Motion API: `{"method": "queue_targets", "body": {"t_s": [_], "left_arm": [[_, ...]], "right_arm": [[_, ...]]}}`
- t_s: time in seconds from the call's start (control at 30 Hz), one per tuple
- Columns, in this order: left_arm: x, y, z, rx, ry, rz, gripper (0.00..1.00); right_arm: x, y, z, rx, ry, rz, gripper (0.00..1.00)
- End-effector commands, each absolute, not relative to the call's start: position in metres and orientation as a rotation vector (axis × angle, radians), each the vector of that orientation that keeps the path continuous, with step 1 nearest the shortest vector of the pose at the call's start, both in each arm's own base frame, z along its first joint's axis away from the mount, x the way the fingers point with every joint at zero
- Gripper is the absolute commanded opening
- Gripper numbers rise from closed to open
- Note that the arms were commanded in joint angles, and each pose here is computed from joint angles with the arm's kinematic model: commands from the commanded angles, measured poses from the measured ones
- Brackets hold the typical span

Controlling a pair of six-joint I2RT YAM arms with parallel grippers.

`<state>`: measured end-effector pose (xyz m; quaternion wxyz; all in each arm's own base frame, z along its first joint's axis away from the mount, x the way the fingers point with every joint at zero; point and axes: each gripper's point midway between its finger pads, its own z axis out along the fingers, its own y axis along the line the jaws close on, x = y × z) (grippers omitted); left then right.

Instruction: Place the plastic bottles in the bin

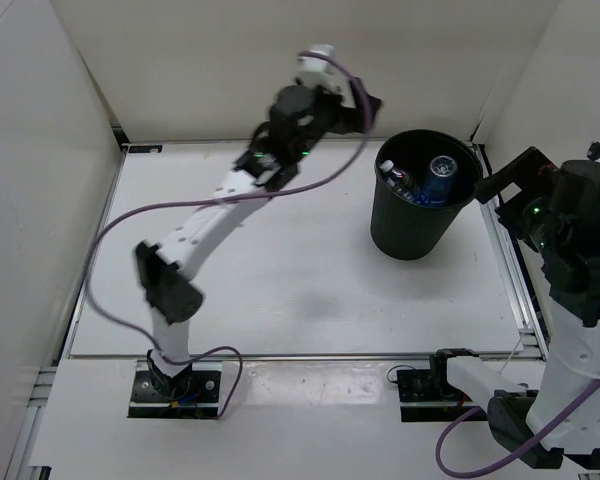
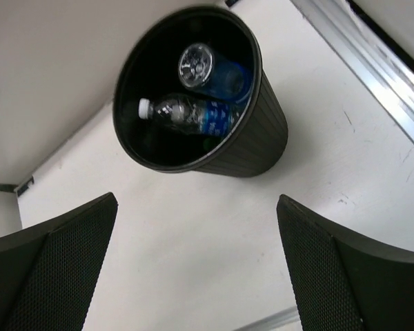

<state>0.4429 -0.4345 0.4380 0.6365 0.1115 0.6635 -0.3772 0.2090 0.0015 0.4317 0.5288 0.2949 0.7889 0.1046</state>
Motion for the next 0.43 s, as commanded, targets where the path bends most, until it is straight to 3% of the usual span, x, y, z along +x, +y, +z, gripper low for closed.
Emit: {"method": "queue_targets", "body": {"t_s": [0.0, 0.07, 0.17, 0.4], "left_arm": [[0.417, -0.307, 0.512, 0.051, 1.423, -0.657, 1.00], [0.416, -0.275, 0.461, 0.015, 1.547, -0.520, 1.00], [0.386, -0.206, 0.444, -0.064, 1.595, -0.332, 1.00], [0.317, -0.021, 0.343, -0.433, 1.648, 0.286, 1.00]], "right_arm": [[0.222, 0.015, 0.399, 0.702, 2.029, 0.280, 1.00], [0.228, 0.033, 0.390, 0.634, 2.114, 0.364, 1.00], [0.244, 0.072, 0.400, 0.413, 2.135, 0.587, 1.00], [0.251, 0.084, 0.433, 0.206, 2.021, 0.646, 1.00]]}}
